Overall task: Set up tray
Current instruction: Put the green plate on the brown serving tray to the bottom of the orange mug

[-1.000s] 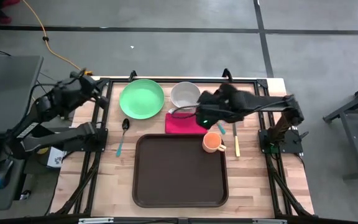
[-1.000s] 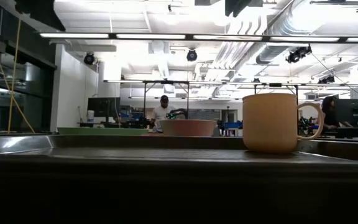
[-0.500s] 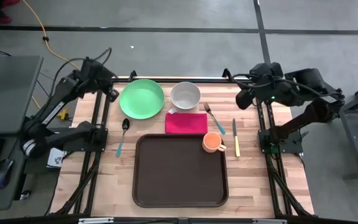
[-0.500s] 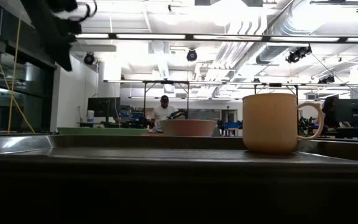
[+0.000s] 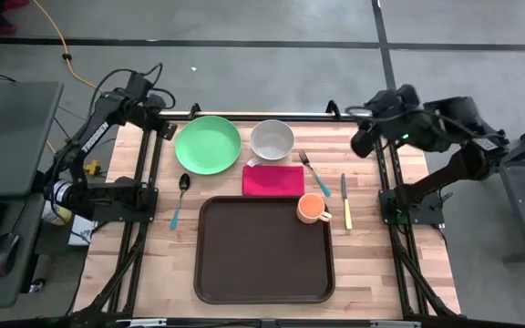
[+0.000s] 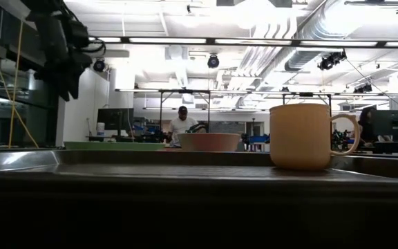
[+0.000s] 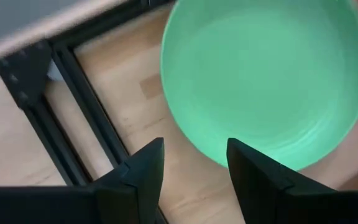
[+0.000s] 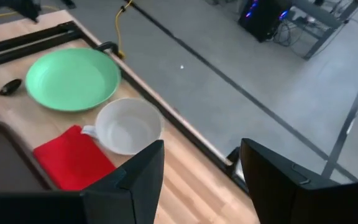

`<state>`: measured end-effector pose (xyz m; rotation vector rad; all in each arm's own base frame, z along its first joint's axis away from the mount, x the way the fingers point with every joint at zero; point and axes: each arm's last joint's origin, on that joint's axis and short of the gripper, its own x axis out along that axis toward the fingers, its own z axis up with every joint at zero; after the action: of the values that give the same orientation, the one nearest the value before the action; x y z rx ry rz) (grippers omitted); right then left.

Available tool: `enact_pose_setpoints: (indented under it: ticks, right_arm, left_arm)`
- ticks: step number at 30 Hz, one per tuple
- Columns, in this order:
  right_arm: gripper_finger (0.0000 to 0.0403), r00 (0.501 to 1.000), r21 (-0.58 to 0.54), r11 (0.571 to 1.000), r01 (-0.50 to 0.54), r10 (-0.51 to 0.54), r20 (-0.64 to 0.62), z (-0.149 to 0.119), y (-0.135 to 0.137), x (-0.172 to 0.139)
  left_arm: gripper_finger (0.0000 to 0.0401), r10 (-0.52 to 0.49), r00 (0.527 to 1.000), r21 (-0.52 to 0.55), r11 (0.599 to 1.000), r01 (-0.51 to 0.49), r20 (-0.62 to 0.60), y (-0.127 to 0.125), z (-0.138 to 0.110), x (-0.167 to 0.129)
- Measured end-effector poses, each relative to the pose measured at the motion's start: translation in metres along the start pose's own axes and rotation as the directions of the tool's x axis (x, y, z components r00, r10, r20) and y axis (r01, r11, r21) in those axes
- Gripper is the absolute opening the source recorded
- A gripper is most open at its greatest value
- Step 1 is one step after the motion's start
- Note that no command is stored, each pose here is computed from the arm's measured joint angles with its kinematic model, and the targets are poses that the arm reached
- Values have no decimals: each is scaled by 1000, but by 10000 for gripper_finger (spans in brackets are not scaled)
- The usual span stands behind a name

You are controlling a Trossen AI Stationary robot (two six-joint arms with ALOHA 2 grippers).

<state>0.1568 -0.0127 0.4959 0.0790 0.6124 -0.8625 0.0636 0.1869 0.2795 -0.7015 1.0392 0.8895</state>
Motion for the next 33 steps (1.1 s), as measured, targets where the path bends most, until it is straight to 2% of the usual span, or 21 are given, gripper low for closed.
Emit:
enact_pose_setpoints:
  ticks: [7,14,19,24,29,33]
  right_arm:
    - [191,999,10,1000,19,-20,33,-4,-30,-14]
    - [191,998,-28,999,28,-26,51,-9,-47,-23]
    - [191,997,-40,998,39,-37,63,-12,-56,-28]
    - [191,997,-55,998,36,-33,69,-14,-63,-33]
    - [191,998,-66,998,20,-16,62,-15,-65,-33]
    - [191,998,-76,997,19,-14,67,-16,-67,-35]
  left_arm:
    - [207,21,999,-24,999,-22,-35,1,2,6]
    - [207,19,1000,-19,1000,-19,-14,-13,3,17]
    - [212,87,995,-2,996,-87,-57,-25,5,33]
    - [250,64,992,14,998,-63,-113,-34,11,51]
    - [301,180,968,2,983,-182,-175,-40,14,69]
    - [326,249,949,-24,966,-258,-195,-41,16,79]
